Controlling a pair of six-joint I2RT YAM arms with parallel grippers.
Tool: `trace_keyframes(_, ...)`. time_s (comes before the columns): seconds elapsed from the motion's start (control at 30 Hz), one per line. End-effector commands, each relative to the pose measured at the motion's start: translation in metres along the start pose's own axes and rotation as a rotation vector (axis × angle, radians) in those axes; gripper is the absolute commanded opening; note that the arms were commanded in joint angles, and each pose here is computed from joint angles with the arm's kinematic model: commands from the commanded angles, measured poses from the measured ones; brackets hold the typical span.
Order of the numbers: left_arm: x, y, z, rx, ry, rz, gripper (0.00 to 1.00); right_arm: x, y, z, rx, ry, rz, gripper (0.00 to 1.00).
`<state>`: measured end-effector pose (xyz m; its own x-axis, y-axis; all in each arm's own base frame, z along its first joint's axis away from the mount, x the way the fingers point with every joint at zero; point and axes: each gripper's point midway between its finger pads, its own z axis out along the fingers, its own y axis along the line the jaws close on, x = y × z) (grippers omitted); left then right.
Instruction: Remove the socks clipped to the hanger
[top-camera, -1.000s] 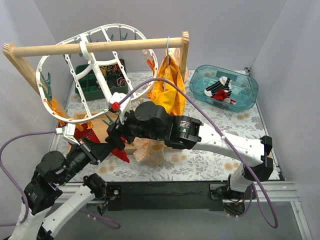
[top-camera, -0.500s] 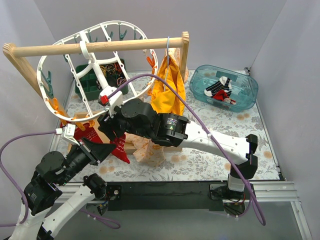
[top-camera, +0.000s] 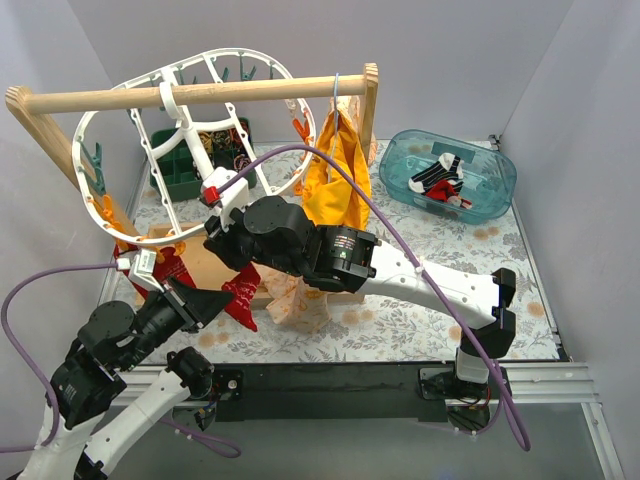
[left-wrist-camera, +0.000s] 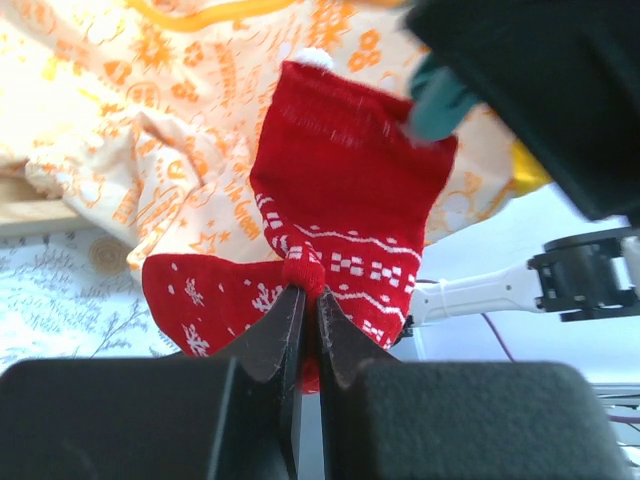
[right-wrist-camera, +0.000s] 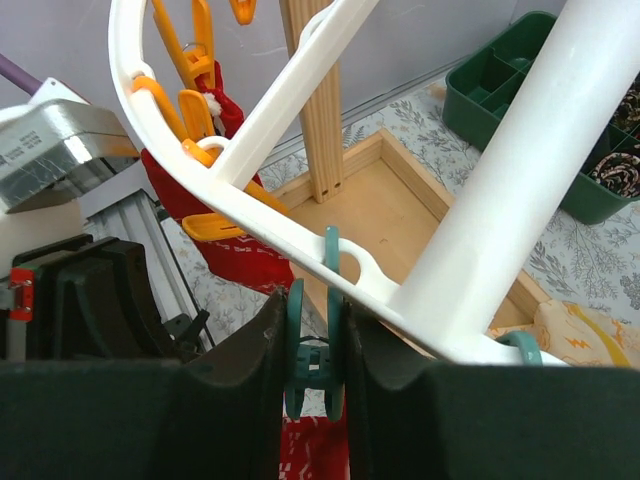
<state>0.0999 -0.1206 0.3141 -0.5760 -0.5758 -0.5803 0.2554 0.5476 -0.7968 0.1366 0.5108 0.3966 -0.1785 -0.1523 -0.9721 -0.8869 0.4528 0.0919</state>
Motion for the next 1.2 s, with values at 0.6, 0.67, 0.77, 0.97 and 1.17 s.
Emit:
trace_keyframes(0.6, 0.000, -0.004, -0.001, 0.000, 0.019, -0.005, 0.00, 0.015, 0.015, -0.052, -0.170, 0.019, -0.001, 0.98)
trace_keyframes(0.67, -0.001, -0.006, -0.001, 0.006, 0.015, -0.005, 0.00, 0.018, 0.023, -0.061, -0.228, 0.025, -0.013, 0.98)
trace_keyframes(0.77, -0.004, -0.011, 0.000, 0.008, 0.014, -0.008, 0.00, 0.038, 0.039, -0.069, -0.350, 0.072, -0.050, 0.98)
trace_keyframes(0.97, -0.004, -0.021, -0.002, 0.041, 0.032, -0.013, 0.00, 0.072, 0.061, -0.083, -0.496, 0.135, -0.085, 0.98)
trace_keyframes(1.17, -0.002, -0.027, -0.005, 0.080, 0.037, -0.058, 0.00, 0.081, 0.065, -0.085, -0.523, 0.115, -0.089, 0.98)
